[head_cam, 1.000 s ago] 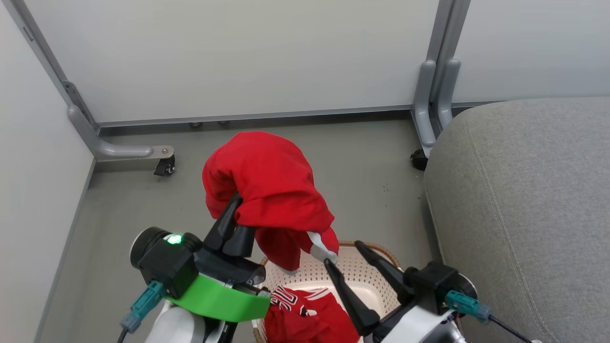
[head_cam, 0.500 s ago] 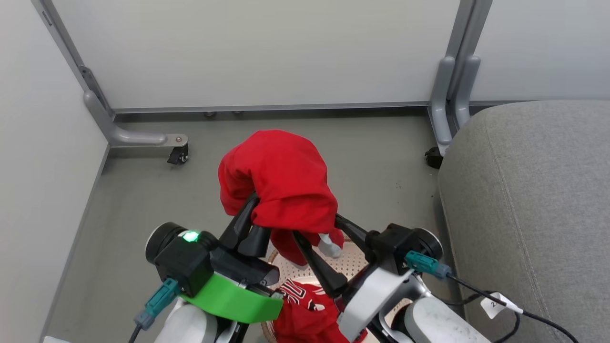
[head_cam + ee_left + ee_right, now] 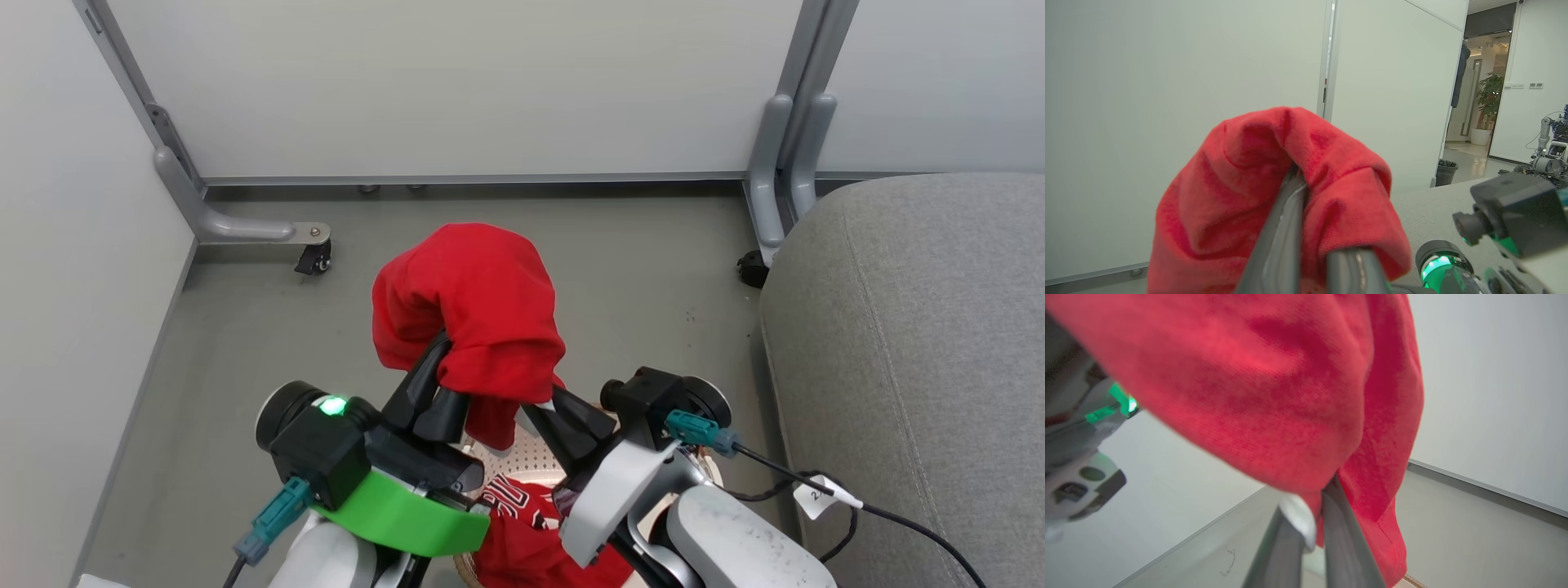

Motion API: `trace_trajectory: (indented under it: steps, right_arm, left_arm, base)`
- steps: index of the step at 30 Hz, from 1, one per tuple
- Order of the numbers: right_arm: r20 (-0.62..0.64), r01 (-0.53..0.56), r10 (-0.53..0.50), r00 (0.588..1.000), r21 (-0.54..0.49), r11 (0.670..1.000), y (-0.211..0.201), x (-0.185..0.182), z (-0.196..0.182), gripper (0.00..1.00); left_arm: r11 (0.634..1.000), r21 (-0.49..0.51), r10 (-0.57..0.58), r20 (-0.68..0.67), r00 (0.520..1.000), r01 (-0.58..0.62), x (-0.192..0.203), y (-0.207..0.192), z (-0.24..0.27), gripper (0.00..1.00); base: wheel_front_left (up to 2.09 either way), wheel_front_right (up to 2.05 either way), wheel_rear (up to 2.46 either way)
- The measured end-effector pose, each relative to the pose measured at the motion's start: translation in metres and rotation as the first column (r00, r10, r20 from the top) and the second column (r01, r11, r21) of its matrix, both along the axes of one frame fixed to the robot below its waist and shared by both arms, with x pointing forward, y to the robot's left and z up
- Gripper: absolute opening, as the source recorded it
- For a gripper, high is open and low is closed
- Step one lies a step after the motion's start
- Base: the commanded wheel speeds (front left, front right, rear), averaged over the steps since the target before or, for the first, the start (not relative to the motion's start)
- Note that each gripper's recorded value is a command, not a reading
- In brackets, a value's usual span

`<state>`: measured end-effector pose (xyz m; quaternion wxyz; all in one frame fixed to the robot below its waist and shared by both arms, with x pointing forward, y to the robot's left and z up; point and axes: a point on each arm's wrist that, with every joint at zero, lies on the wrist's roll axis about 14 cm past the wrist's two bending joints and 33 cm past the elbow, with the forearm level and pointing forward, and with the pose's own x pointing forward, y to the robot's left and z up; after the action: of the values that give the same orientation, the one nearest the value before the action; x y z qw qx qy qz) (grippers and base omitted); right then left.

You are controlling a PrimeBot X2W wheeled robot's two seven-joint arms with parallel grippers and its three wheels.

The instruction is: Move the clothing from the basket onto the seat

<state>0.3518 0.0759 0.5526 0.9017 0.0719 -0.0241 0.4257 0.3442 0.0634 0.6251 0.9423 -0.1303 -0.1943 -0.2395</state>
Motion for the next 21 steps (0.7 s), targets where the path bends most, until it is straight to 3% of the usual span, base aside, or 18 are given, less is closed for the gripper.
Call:
trace_trajectory:
  steps: [13,14,15,16,17,21]
  right_arm:
    - [0.001,-0.004,0.003,1.0,0.017,1.0,0.0015,0.0028,0.0017,0.0]
    - [-0.001,-0.003,0.003,1.0,0.018,1.0,0.0014,0.0029,0.0014,0.0]
    - [-0.002,-0.003,0.003,1.0,0.02,1.0,0.0014,0.003,0.0014,0.0]
    - [-0.001,-0.003,0.003,1.0,0.022,1.0,0.0013,0.0031,0.0018,0.0]
    - [0.0,-0.002,0.002,1.0,0.023,1.0,0.0013,0.0033,0.0019,0.0]
    - [0.012,0.022,-0.023,1.0,0.053,0.998,-0.0043,0.01,0.0086,0.0]
  left_arm:
    - [1.0,0.001,-0.008,0.004,1.0,0.008,-0.001,-0.0019,0.001,0.0]
    - [1.0,0.002,-0.009,0.003,1.0,0.009,-0.0011,-0.002,0.0008,0.05]
    - [1.0,0.003,-0.01,0.003,1.0,0.01,-0.0012,-0.0022,0.0004,0.22]
    - [1.0,0.004,-0.01,0.002,1.0,0.01,-0.0012,-0.0021,0.0001,0.67]
    - [1.0,0.006,-0.008,0.002,1.0,0.008,-0.0011,-0.0018,0.0,1.0]
    - [1.0,0.014,-0.011,0.002,1.0,0.011,-0.0015,-0.0032,-0.0011,1.0]
  base:
    - [0.0,0.0,0.0]
    - [0.0,0.0,0.0]
    - [0.0,0.0,0.0]
    - [0.0,0.0,0.0]
    - [0.0,0.0,0.0]
    - [0.0,0.0,0.0]
